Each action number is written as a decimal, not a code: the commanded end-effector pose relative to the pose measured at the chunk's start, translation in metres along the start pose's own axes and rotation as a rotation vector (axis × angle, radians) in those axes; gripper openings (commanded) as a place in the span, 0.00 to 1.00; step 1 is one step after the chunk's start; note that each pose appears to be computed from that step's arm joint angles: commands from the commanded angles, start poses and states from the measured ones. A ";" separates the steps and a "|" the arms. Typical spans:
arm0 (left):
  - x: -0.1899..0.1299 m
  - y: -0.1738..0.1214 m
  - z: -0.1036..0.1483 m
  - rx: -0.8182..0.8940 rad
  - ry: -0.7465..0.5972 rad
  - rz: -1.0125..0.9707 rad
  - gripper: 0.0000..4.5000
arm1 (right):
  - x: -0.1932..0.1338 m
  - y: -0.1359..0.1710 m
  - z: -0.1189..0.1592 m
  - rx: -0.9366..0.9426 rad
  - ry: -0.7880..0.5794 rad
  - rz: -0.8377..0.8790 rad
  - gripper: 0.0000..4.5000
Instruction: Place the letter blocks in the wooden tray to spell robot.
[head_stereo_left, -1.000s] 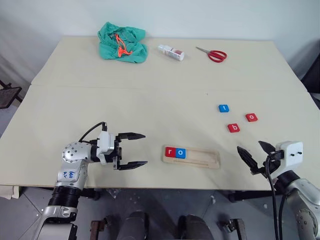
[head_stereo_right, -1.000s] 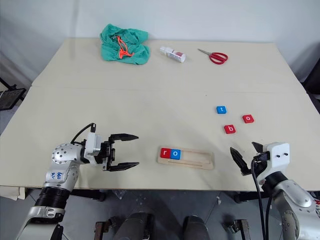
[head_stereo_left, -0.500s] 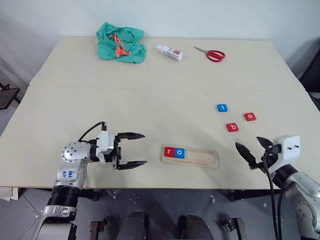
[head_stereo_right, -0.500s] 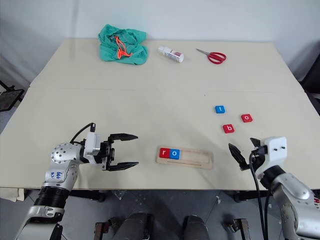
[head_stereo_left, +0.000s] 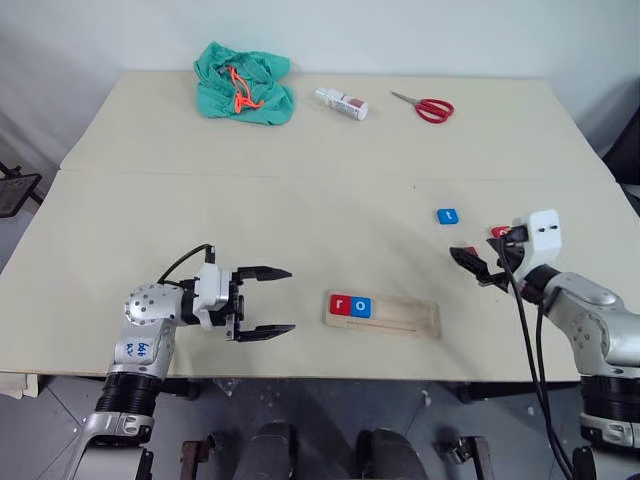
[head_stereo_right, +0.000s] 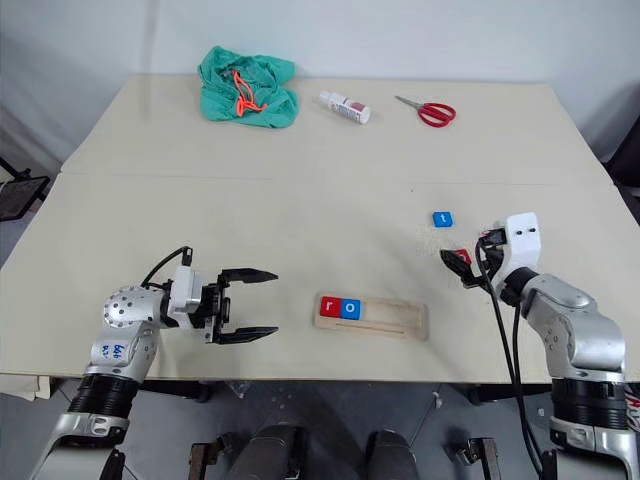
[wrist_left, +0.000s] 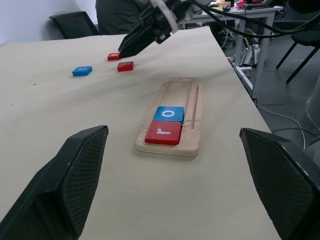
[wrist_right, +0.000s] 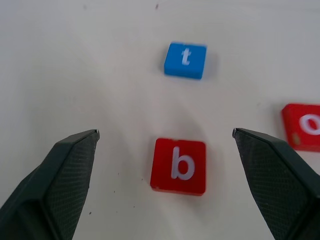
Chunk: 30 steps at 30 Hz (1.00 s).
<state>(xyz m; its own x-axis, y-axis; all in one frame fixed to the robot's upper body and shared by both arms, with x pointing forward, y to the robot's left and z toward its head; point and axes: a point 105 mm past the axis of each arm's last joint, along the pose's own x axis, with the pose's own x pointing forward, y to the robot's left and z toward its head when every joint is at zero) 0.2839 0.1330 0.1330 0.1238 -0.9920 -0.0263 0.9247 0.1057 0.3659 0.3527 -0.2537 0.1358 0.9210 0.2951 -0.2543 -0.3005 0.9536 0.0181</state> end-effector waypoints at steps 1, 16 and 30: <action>0.001 -0.003 0.009 0.039 -0.022 0.005 0.99 | 0.004 -0.005 0.001 -0.020 0.010 -0.020 1.00; -0.002 -0.005 0.008 0.037 -0.016 0.012 1.00 | 0.004 -0.010 -0.021 0.008 0.065 -0.070 0.64; -0.008 0.003 0.005 0.029 -0.014 -0.006 1.00 | -0.043 0.046 -0.001 0.027 -0.095 -0.080 0.32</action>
<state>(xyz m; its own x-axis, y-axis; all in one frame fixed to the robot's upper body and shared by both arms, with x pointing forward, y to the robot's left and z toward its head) 0.2848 0.1389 0.1294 0.1282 -0.9911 -0.0354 0.9273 0.1072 0.3585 0.3080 -0.2281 0.1330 0.9529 0.2259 -0.2024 -0.2233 0.9741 0.0358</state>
